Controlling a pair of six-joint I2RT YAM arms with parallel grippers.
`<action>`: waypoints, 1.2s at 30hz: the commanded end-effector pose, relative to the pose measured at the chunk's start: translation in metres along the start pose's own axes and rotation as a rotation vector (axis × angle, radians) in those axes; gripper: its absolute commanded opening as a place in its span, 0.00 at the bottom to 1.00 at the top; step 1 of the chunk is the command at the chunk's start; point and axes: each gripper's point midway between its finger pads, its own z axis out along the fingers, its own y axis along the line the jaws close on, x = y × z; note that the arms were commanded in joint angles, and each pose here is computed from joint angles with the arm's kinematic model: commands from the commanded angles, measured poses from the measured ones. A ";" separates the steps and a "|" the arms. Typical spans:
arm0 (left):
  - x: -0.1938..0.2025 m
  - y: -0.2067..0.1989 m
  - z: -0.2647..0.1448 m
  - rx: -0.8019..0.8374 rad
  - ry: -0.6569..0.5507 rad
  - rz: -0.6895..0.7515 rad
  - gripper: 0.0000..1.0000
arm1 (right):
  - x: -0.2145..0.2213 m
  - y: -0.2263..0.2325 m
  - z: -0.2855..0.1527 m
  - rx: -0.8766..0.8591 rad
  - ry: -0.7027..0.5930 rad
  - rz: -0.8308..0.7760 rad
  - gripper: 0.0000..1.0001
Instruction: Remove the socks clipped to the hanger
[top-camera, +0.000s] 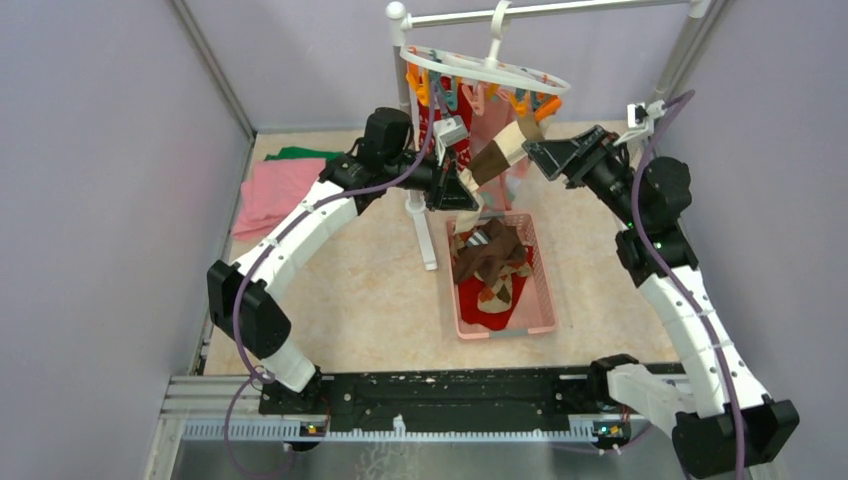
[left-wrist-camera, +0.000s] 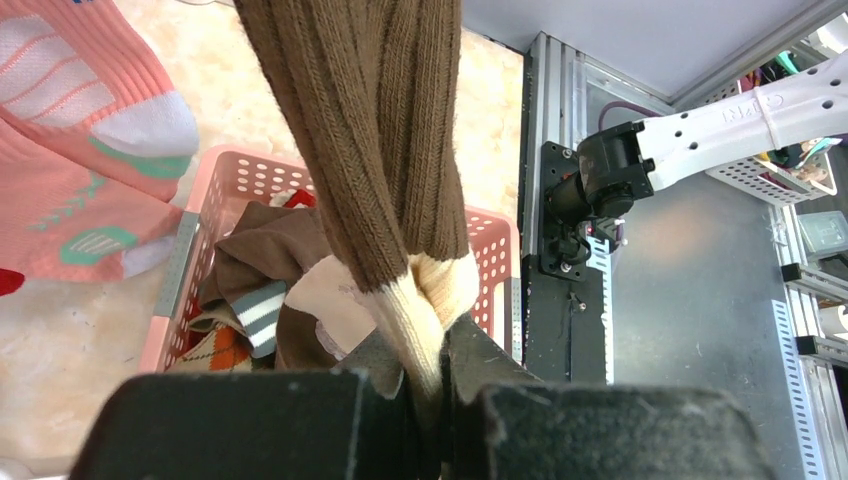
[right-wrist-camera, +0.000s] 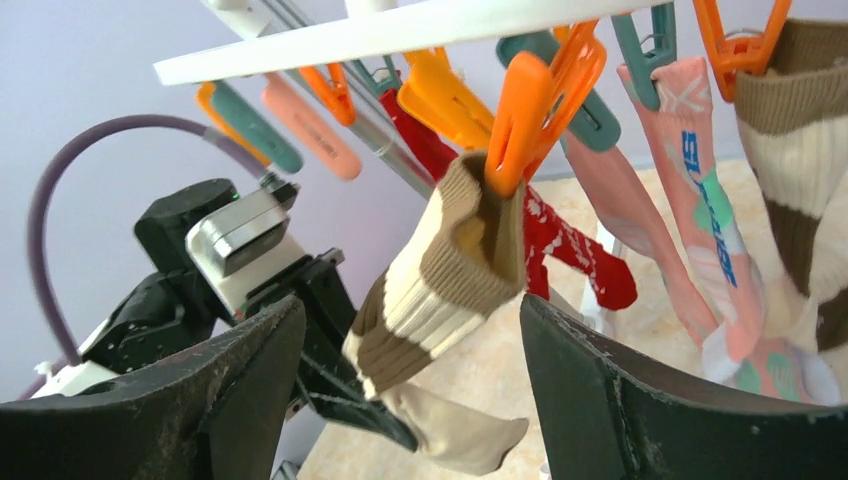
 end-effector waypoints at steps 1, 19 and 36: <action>-0.010 -0.014 -0.008 0.018 -0.028 0.054 0.00 | -0.025 0.015 0.016 -0.057 -0.018 -0.041 0.78; 0.025 -0.046 -0.008 0.217 0.013 -0.044 0.00 | -0.061 0.003 0.019 -0.301 0.015 0.104 0.79; 0.016 -0.062 -0.011 0.322 0.010 -0.111 0.00 | -0.068 0.010 0.032 -0.347 -0.027 0.108 0.58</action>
